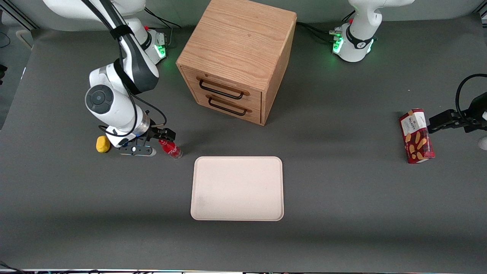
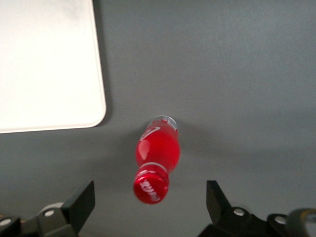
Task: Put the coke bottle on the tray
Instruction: 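Close the right gripper around the bottle's cap end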
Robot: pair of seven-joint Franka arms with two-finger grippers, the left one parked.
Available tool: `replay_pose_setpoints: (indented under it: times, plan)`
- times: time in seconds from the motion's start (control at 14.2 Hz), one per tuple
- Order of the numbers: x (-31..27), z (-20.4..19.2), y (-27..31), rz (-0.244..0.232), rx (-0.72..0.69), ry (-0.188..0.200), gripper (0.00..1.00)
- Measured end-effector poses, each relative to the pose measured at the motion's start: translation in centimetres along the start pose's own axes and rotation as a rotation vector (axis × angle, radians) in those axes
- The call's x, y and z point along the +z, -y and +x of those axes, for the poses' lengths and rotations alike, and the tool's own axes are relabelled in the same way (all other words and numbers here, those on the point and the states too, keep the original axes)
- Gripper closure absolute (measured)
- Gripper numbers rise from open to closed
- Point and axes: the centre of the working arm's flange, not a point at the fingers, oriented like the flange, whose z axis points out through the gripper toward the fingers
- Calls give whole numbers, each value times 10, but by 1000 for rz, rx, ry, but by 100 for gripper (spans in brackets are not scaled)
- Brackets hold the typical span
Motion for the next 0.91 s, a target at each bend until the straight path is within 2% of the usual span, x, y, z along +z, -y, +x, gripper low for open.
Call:
replay_pose_setpoints:
  times: [0.14,0.42,0.56,0.84,0.91]
  plan:
    - [14,-5,-3,0,-5,-13,0]
    - [19,-6,-3,5,-6,-28,7]
    - [20,-6,-4,-1,-13,-33,24]
    - [19,-5,-3,-10,-27,-48,68]
    - [19,-5,-3,-10,-28,-48,68]
